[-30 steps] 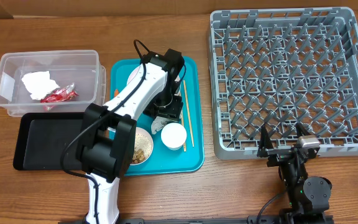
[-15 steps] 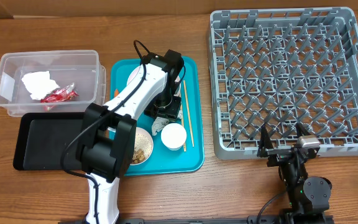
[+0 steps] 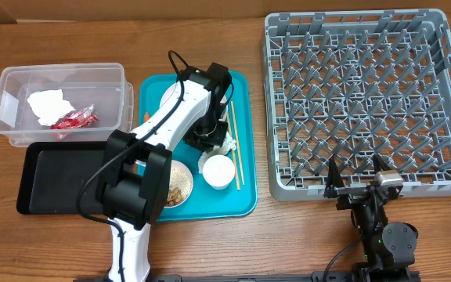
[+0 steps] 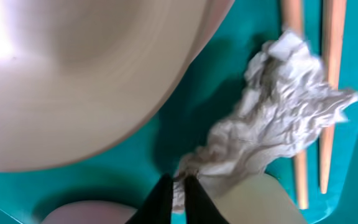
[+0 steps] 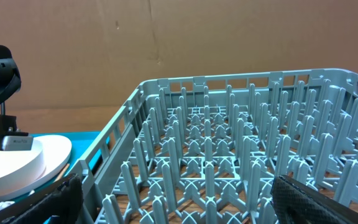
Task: Sort waste into correct bins and load items into the dishwasher
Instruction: 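Reach the left gripper to the crumpled foil and grasp it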
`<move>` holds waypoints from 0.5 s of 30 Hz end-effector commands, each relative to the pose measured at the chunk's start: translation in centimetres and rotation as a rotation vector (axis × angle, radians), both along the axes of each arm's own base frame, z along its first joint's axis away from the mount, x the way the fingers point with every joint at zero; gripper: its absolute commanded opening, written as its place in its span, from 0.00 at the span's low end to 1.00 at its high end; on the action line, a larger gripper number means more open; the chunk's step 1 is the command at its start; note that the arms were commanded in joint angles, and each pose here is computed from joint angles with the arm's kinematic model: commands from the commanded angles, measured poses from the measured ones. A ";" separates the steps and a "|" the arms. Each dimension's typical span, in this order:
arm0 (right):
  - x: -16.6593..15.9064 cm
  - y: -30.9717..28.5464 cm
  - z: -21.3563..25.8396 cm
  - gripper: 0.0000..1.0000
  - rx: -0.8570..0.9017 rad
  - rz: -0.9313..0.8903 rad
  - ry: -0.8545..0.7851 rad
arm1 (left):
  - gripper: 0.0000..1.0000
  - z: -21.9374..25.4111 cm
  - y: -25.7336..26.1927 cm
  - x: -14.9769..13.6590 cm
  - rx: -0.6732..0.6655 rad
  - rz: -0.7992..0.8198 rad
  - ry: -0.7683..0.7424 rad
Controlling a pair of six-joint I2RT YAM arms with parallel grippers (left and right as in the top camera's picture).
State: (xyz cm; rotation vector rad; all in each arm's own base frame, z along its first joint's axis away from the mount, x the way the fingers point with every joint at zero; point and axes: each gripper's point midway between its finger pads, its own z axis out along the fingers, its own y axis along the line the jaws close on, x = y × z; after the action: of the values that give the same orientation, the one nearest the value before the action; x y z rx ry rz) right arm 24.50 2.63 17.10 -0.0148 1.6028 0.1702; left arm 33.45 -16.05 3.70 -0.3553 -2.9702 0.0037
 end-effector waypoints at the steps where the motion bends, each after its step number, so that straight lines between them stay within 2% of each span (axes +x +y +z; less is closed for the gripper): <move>1: 0.0 -0.1 -0.1 1.00 -0.003 -0.005 -0.006 | 0.04 -0.4 0.3 -0.2 0.016 0.001 0.010; 4: 0.0 -0.1 -0.1 1.00 -0.002 -0.005 -0.006 | 0.05 -0.4 0.7 -0.1 0.040 -0.002 0.004; 6: 0.0 -0.1 -0.1 1.00 -0.002 -0.005 -0.006 | 0.10 -0.4 0.8 -0.2 0.043 -0.003 0.006; 9: 0.0 -0.1 -0.1 1.00 -0.002 -0.005 -0.006 | 0.36 -0.3 0.8 -0.4 0.046 -0.003 0.014; 11: 0.0 -0.1 -0.1 1.00 -0.002 -0.005 -0.006 | 0.46 -0.3 0.9 -0.5 0.048 -0.003 0.019; 15: 0.0 -0.1 -0.1 1.00 -0.002 -0.005 -0.006 | 0.49 -0.3 0.8 -0.7 0.045 -0.002 0.029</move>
State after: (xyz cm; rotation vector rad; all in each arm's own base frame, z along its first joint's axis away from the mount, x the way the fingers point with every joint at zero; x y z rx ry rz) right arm 24.50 2.64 17.11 -0.0154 1.6024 0.1702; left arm 33.08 -15.38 3.78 -0.3546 -2.9538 -0.0457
